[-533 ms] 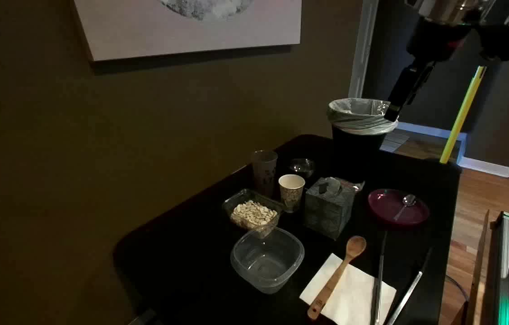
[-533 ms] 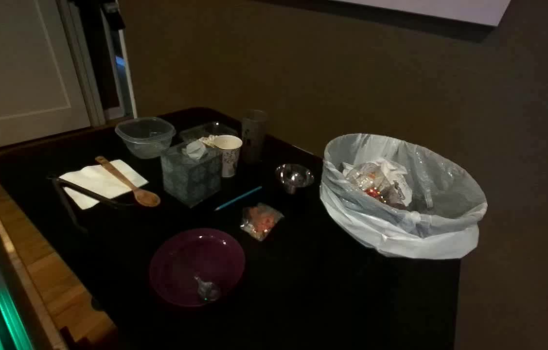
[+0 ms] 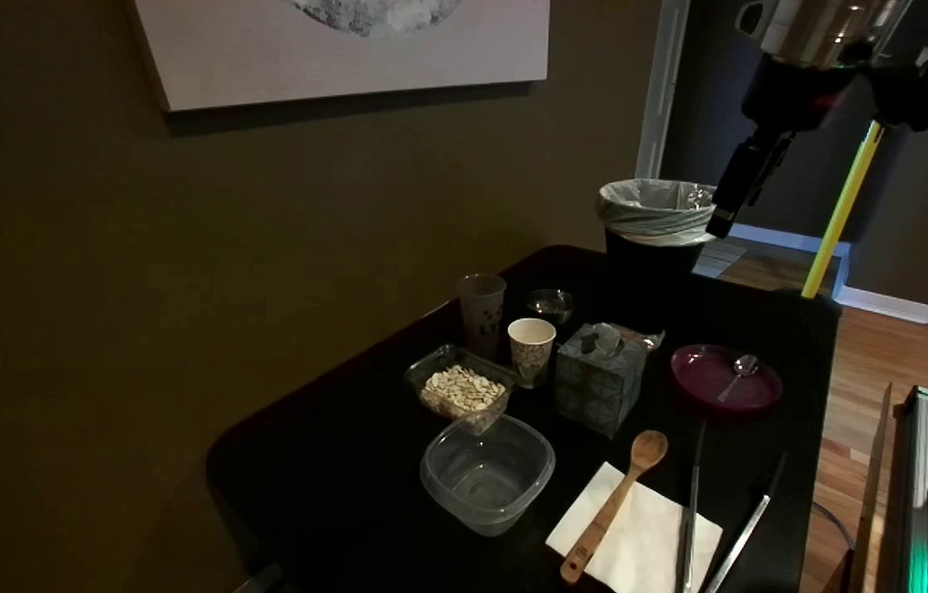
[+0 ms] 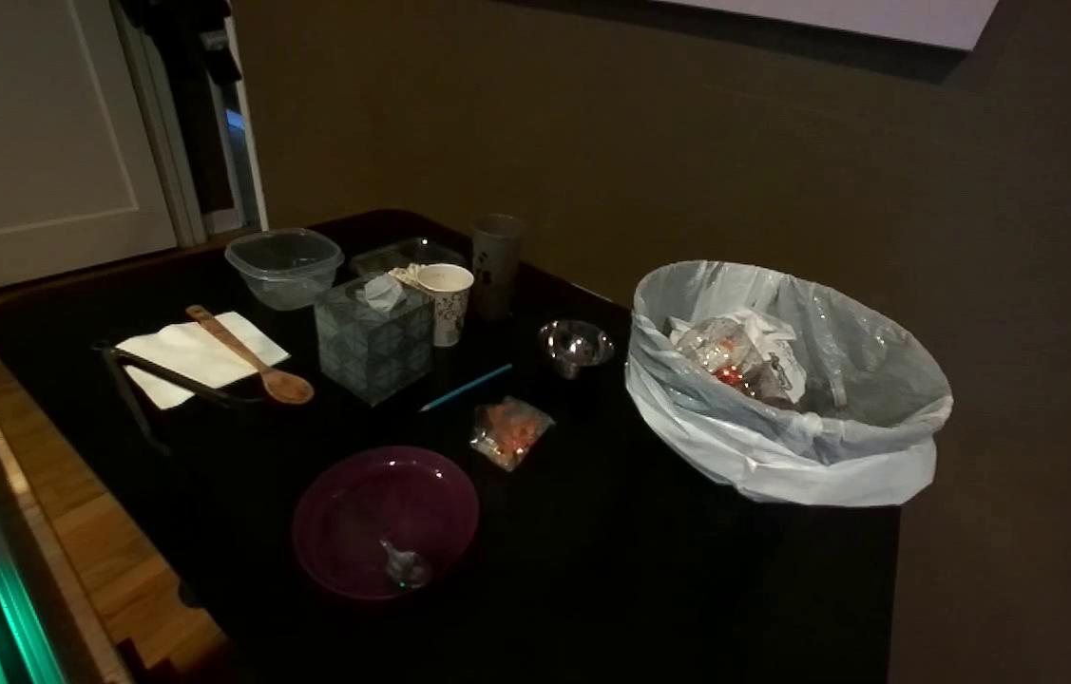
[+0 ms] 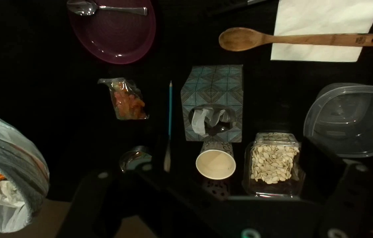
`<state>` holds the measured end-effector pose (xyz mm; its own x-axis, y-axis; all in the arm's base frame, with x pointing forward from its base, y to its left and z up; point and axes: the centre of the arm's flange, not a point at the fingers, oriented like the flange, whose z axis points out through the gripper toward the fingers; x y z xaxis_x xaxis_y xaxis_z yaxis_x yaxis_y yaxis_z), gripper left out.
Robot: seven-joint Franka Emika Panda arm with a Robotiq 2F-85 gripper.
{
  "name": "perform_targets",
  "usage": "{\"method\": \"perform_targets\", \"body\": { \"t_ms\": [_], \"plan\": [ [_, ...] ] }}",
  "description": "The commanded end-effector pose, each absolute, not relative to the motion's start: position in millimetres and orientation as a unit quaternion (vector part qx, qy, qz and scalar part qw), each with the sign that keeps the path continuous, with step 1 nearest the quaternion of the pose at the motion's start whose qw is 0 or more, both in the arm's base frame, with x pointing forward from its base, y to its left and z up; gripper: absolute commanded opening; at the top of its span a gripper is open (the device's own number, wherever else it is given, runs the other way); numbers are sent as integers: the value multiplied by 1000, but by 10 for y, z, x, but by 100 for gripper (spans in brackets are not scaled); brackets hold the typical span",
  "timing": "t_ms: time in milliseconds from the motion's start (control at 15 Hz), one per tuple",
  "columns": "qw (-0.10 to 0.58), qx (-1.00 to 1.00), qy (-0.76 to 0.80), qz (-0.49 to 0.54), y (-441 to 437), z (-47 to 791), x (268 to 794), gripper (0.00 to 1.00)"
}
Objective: Pull out a tissue from the box, then place it on the dresser
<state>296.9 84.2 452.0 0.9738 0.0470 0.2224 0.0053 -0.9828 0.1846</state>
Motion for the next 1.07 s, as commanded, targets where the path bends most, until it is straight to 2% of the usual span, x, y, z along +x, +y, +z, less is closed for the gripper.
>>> {"method": "perform_targets", "body": {
  "t_ms": [0,533,800,1000],
  "plan": [
    [90,990,3,105,802,4546,3076,100],
    [79,997,-10,20,501,4124,3759,100],
    [96,994,37,29,312,3758,3978,100],
    [91,995,32,31,338,3793,3851,100]
  ]
}}
